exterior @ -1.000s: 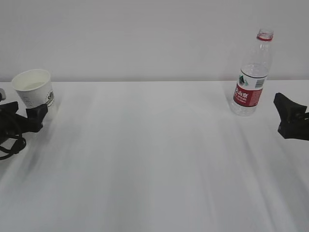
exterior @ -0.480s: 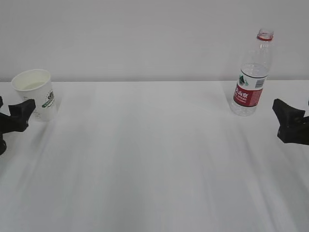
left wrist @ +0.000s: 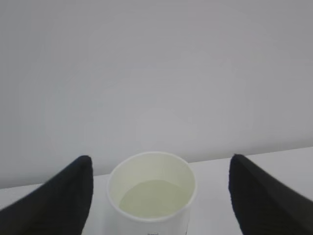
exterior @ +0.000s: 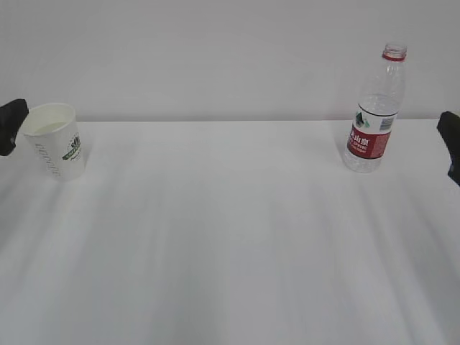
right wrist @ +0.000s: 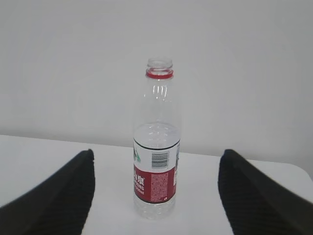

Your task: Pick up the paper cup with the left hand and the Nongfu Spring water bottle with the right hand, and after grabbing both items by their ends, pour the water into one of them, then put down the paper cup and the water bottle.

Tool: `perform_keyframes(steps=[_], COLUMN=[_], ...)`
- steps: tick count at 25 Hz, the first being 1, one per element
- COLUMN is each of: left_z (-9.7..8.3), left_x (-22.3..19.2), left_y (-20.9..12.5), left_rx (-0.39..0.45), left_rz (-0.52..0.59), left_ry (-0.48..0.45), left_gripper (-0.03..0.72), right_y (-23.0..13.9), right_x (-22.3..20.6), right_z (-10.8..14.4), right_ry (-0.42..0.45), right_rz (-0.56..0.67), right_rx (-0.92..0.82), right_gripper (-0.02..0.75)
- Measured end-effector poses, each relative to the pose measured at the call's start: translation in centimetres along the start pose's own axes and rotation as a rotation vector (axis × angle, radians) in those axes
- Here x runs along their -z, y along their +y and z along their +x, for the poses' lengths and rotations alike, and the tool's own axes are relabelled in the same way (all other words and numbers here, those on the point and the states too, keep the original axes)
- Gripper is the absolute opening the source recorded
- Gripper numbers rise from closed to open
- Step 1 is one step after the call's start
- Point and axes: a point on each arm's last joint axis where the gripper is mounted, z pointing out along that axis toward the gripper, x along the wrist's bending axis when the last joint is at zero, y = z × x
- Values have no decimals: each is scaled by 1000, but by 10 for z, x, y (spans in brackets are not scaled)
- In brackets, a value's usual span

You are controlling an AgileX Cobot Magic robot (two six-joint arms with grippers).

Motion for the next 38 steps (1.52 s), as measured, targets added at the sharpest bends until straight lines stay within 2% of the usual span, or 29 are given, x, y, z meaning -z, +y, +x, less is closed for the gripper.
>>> perform_keyframes(steps=[6, 11, 18, 24, 32, 38], left_z=[-5, -10, -12, -15, -17, -28], left_x=[18, 38, 76, 104, 132, 148], left_y=[37, 67, 99, 120, 124, 121], left_rx=[-6, -64, -116, -141, -149, -145], left_rz=[-44, -81, -91, -145, -70, 13], left_ry=[-14, -22, 28, 62, 115, 72], left_gripper=[624, 618, 605, 594, 590, 590], right_y=[22, 35, 46, 50, 45, 47], right_x=[20, 38, 63, 78, 88, 97], right_z=[-2, -3, -4, -4, -3, -3], right_ry=[-9, -10, -10, -9, -2, 7], right_rz=[-45, -65, -70, -60, 2, 78], right_rx=[-7, 3, 20, 46, 48, 48], right_gripper=[590, 590, 590, 589, 589, 589])
